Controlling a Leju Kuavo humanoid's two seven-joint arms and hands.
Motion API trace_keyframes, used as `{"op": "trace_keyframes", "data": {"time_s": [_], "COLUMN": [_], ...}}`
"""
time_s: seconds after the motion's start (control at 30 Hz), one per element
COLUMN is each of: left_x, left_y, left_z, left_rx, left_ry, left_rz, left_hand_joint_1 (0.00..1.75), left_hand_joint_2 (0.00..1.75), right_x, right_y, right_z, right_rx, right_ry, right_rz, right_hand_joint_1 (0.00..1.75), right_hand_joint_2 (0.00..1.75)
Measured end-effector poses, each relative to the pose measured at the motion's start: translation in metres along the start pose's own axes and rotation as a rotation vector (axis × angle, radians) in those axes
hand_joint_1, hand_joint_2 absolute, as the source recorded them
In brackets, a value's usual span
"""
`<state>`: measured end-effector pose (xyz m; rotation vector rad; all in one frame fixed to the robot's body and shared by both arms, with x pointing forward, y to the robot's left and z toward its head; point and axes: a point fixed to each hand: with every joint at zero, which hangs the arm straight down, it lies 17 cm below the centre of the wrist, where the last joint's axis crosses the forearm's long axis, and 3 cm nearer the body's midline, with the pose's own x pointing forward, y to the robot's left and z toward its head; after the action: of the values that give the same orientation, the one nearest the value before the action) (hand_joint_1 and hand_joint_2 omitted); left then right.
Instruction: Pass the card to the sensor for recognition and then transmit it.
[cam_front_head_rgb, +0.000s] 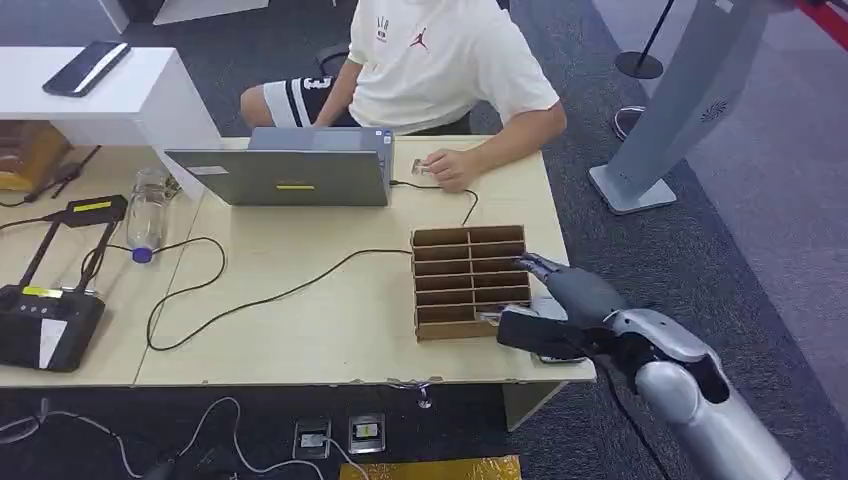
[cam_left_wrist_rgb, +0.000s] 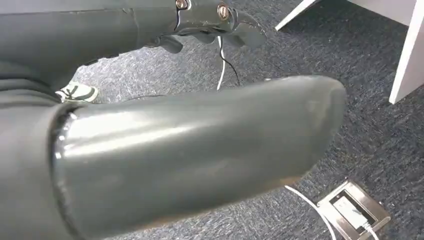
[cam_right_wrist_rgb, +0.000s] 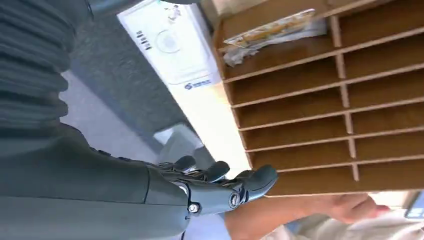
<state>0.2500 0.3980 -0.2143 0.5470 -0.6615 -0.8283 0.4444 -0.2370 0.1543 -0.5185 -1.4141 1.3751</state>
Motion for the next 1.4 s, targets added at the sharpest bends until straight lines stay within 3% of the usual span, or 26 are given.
{"op": "trace_keyframes", "data": {"time_s": [0.27,0.5,0.63,1.4], "left_x": [0.001,0.003,0.004,0.015], "left_y": [0.000,-0.001,-0.001,0.004], "left_z": [0.000,0.000,0.000,-0.005], "left_rx": [0.002,0.004,0.006,0.010], "left_ry": [-0.003,-0.004,-0.006,-0.024], "left_rz": [-0.006,-0.007,-0.009,-0.016], "left_hand_joint_1": [0.00,0.00,0.00,0.00], "left_hand_joint_2": [0.00,0.00,0.00,0.00], "right_x": [0.008,0.022,0.034,0.047], "right_y": [0.009,0.019,0.010,0.028], "right_z": [0.000,0.000,0.002,0.003], "right_rx": [-0.074,-0.114,-0.207,-0.265], "right_ry": [-0.009,-0.041,-0.084,-0.117], "right_rz": [0.159,0.187,0.213,0.152], "right_hand_joint_1": [0.00,0.00,0.00,0.00], "right_hand_joint_2": [1.75,1.75,1.75,1.75]}}
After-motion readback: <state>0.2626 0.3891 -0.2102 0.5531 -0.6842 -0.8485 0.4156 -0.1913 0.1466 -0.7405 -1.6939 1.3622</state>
